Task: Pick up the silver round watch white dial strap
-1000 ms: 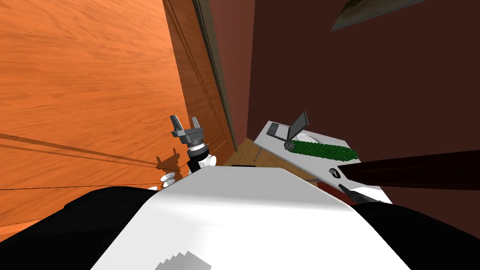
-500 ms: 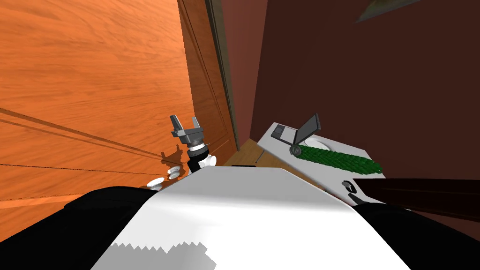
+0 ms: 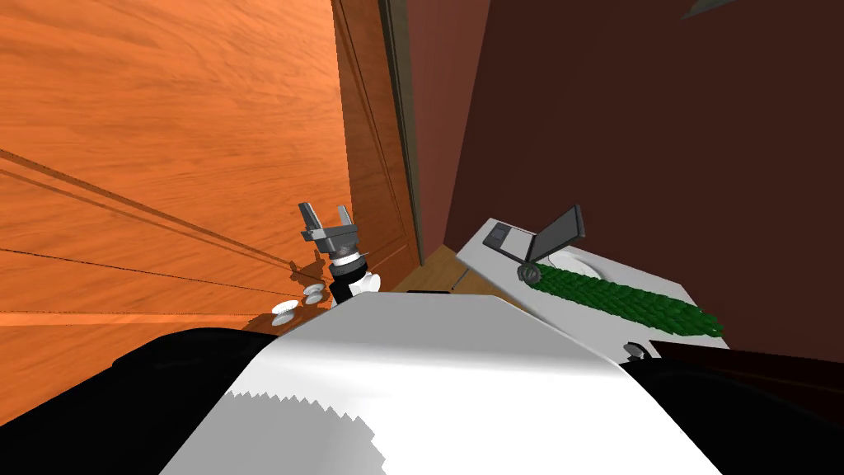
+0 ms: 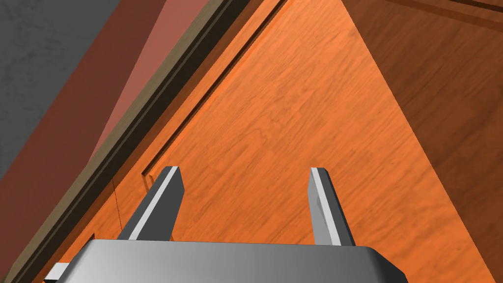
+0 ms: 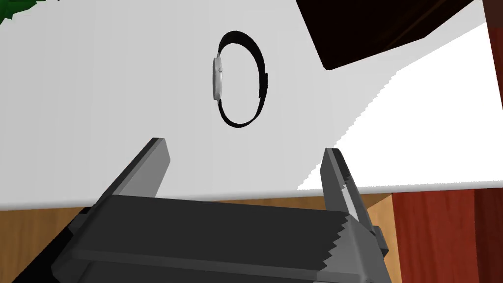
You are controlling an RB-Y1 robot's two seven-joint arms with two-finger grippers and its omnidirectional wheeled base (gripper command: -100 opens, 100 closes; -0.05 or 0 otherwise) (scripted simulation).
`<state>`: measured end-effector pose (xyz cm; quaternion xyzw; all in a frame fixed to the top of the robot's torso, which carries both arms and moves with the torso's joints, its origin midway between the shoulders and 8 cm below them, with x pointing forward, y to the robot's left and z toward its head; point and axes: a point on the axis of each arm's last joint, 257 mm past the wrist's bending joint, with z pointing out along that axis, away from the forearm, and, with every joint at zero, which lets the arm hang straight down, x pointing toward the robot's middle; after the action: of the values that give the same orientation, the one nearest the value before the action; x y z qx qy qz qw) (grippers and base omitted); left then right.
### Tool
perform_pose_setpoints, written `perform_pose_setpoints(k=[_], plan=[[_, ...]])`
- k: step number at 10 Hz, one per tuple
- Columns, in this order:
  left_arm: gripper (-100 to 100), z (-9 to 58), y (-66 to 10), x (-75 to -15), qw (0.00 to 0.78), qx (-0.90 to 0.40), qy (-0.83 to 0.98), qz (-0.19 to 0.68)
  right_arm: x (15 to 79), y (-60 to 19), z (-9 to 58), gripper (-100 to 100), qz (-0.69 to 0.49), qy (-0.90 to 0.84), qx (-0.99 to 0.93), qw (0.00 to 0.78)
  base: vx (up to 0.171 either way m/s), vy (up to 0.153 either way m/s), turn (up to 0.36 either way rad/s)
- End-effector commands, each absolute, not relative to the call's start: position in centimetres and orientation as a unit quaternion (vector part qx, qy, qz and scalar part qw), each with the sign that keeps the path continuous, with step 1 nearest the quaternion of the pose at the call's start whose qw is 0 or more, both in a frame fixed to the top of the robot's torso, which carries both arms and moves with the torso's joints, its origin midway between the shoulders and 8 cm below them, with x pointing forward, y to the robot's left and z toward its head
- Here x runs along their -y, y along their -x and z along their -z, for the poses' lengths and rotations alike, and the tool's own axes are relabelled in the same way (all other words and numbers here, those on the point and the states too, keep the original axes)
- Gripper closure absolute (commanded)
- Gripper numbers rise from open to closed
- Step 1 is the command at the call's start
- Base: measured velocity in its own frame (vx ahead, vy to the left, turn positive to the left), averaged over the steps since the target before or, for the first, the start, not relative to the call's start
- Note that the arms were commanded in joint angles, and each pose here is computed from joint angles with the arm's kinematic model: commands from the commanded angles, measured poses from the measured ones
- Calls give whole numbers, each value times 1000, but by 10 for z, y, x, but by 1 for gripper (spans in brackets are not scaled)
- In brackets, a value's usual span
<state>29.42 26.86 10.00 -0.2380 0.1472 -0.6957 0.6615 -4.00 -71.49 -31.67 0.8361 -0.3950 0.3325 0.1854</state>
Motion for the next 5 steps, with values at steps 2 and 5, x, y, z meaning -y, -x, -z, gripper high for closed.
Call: perform_pose_setpoints(k=[2,5], plan=[[0,-100,-294,-269,662,-147,238,696,710,68,319,-100,-318,-817,454,159,17,-48,215],[0,-100,-294,-269,662,-147,238,696,702,94,321,-100,-308,-793,508,134,17,-54,180]])
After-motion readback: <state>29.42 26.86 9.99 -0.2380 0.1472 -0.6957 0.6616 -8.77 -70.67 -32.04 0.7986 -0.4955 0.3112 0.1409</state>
